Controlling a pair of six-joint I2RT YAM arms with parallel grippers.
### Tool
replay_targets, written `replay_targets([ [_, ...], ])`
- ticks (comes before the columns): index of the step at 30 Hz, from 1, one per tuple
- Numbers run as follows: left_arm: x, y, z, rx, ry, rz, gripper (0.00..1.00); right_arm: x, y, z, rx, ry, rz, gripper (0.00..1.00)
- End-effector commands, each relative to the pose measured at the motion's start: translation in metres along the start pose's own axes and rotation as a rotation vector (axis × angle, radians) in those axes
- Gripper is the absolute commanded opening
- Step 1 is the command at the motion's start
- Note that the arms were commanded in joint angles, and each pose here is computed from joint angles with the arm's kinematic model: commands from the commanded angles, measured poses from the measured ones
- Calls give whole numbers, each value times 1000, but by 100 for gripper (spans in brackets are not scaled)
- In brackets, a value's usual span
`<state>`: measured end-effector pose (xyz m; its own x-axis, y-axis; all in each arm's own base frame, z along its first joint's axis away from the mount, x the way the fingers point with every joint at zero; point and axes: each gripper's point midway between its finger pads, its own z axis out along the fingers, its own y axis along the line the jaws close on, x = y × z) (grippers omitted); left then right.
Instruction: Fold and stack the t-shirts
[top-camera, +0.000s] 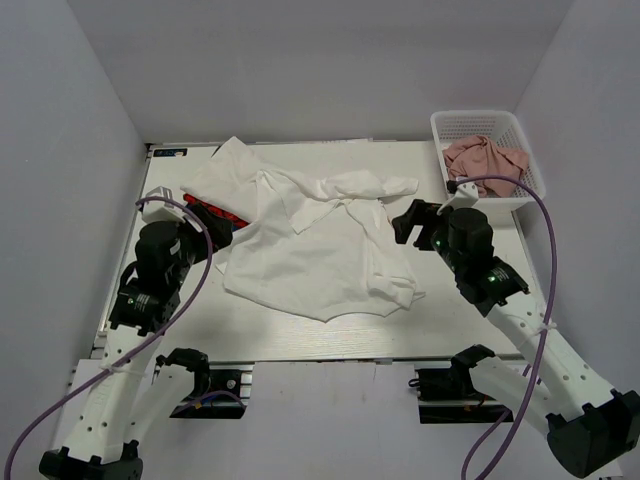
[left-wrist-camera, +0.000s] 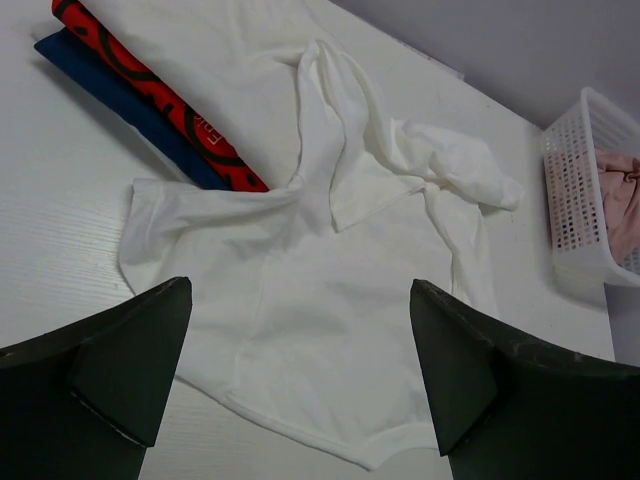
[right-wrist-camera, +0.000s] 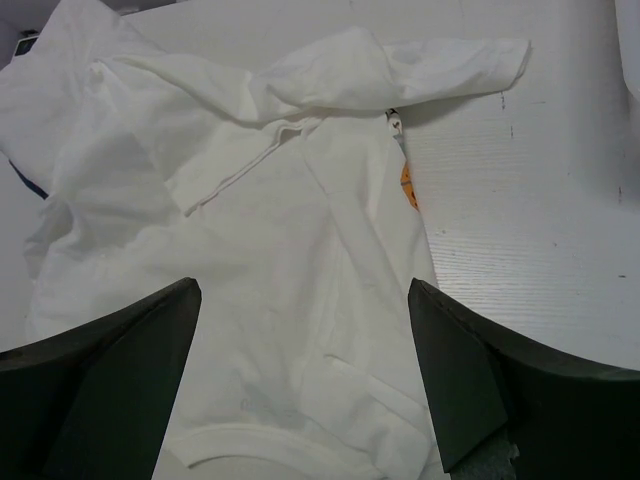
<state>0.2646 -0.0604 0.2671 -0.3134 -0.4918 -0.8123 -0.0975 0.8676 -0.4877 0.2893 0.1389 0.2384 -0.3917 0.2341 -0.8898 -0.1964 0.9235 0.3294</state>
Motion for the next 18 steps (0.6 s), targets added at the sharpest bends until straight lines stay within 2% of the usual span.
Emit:
replay_targets([
  [1,-6,3,-1,-24,-14,-16,100,-5,7,1,-34,-22,10,90],
  [5,-11,3,1,-37,-30,-17,100,-1,17,6,-100,-10,-19,90],
  [8,-12,3,4,-43,-38,-18,100,19,21,16,-134,40,-38,90],
  [11,-18,3,15,-66,-53,-18,100,35,39,32,-229,105,-92,90],
  [14,-23,-6,35,-46,-61,-10,100,61,57,55,-279,223,-124,90],
  [18,-37,-20,68,-44,-42,23,100,87,74,101,-267,338,-159,90],
])
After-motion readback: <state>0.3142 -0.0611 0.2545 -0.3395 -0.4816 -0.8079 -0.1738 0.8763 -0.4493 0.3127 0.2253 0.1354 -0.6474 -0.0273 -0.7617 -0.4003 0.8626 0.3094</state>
